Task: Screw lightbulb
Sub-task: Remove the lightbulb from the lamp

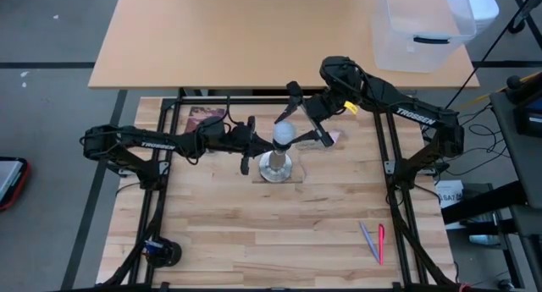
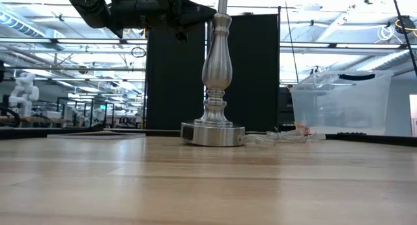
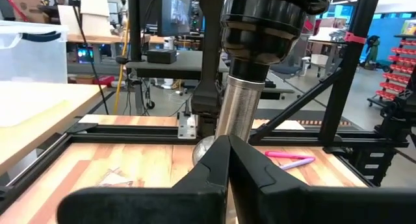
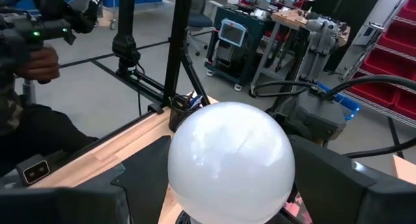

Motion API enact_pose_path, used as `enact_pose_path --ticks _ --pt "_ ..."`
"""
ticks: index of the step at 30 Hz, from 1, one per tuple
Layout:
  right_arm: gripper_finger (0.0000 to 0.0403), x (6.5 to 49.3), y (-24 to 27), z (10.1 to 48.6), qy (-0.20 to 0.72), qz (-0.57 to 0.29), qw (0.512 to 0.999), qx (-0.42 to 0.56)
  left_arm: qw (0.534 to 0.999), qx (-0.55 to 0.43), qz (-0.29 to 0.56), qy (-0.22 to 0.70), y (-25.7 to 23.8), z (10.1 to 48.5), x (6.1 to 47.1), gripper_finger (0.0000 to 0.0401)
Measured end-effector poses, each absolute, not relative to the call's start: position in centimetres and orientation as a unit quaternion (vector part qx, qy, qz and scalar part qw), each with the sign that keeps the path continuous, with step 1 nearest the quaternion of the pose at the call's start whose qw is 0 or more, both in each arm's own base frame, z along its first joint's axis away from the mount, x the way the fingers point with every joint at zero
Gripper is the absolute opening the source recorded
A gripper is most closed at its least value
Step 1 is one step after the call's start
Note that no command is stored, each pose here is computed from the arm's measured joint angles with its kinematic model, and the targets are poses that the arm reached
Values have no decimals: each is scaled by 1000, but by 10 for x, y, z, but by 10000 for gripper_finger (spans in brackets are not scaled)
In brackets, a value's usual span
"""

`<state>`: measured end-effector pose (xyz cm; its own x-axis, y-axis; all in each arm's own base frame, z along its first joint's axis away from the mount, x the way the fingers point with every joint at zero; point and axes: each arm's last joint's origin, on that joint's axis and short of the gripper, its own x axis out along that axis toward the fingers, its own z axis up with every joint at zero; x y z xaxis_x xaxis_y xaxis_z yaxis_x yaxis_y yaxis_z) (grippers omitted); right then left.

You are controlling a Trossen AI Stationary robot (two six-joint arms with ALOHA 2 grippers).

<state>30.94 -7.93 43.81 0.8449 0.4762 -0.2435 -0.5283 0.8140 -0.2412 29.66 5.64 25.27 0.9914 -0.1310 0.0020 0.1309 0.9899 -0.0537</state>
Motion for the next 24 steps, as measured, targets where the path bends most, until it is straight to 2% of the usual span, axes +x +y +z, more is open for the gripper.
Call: enact_pose_path --ticks 12,16,24 --pt "285 315 -79 445 61 239 960 -131 998 -24 -54 -4 57 254 297 8" --pt "301 318 -75 448 55 202 967 -146 999 -24 -46 -4 58 253 297 8" --pt "332 321 -64 457 25 194 968 -155 1000 -21 -20 -2 59 252 297 14"
